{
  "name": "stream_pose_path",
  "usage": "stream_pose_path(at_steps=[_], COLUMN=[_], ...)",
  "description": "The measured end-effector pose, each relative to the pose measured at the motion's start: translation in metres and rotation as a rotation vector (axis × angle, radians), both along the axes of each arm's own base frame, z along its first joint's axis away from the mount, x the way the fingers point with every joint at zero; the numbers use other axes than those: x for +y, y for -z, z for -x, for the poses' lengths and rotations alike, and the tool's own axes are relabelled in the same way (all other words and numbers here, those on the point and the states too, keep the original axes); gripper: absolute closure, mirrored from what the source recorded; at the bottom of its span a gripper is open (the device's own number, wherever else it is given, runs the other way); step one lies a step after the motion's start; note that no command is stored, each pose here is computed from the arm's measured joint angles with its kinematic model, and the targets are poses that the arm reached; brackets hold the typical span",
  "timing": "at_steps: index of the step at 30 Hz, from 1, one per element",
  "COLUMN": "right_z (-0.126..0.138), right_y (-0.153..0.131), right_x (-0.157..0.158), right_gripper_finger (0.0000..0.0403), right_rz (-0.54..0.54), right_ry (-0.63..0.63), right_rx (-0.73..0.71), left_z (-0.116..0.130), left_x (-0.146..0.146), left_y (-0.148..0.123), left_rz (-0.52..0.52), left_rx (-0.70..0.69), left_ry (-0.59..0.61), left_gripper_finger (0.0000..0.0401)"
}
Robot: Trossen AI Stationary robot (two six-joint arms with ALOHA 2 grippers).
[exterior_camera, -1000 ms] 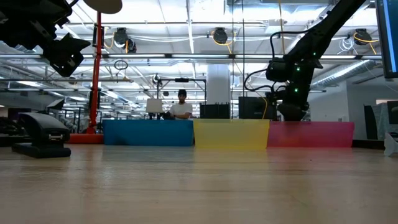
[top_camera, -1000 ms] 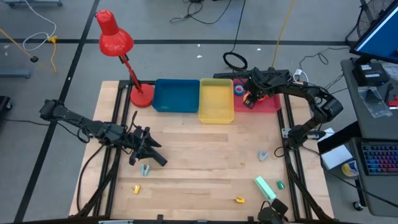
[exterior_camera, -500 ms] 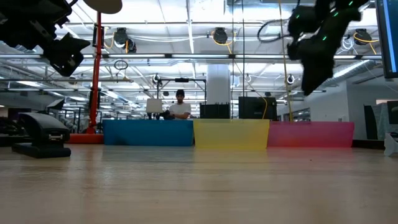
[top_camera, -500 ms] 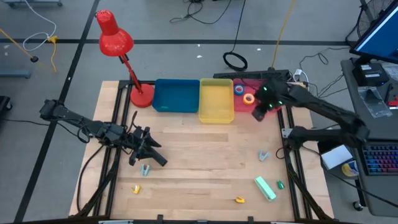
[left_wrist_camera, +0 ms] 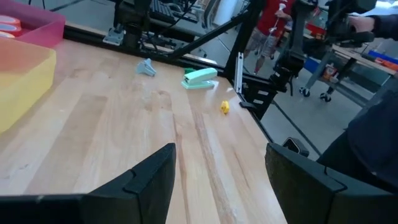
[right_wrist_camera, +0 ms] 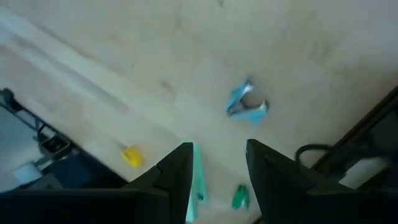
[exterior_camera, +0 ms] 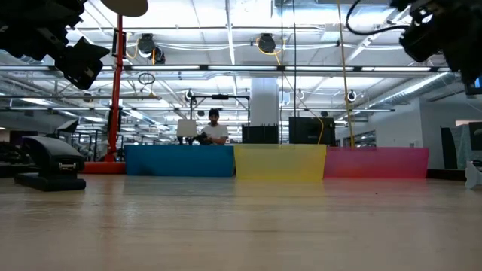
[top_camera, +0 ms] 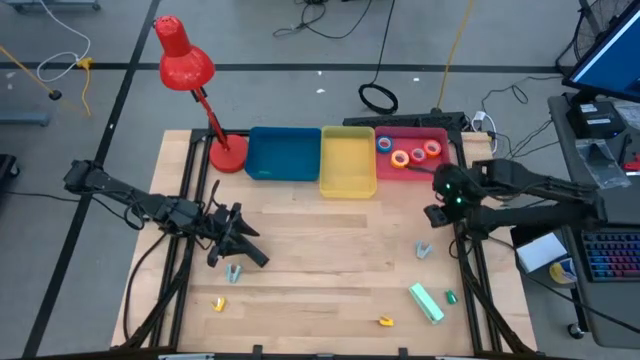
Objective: Pick and place Stapler, Stapler remover, tape
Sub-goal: Put the large light blue stapler into the blue bin
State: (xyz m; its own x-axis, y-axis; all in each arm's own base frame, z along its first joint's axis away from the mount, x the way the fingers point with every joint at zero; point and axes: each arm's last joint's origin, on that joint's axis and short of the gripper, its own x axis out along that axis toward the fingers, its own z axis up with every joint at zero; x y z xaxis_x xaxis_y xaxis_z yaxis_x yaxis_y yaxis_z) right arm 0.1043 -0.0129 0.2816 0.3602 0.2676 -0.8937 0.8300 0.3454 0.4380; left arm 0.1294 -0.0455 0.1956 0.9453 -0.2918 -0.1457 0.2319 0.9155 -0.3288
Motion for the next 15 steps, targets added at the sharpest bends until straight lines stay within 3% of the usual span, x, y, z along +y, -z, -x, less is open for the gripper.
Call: stream_pose_path(at_steps=[7, 15], right_z=[-0.009, -0.024], right_y=[-0.003, -0.006], right_x=[0.028, 0.056], right_gripper_finger=[0.0261, 0.0261], right_rz=[-0.074, -0.018], right_ry=[-0.032, -0.091], right_rx=[-0.013, -0.124], left_z=[0.001, 0.001], left_x=[-0.002, -0.003], left_y=[0.0, 0.001], left_rz=[0.011, 0.009], left_rx=[0.005, 0.012], left_ry=[0.069, 0.092], left_gripper_finger=[0.0155, 0.0155])
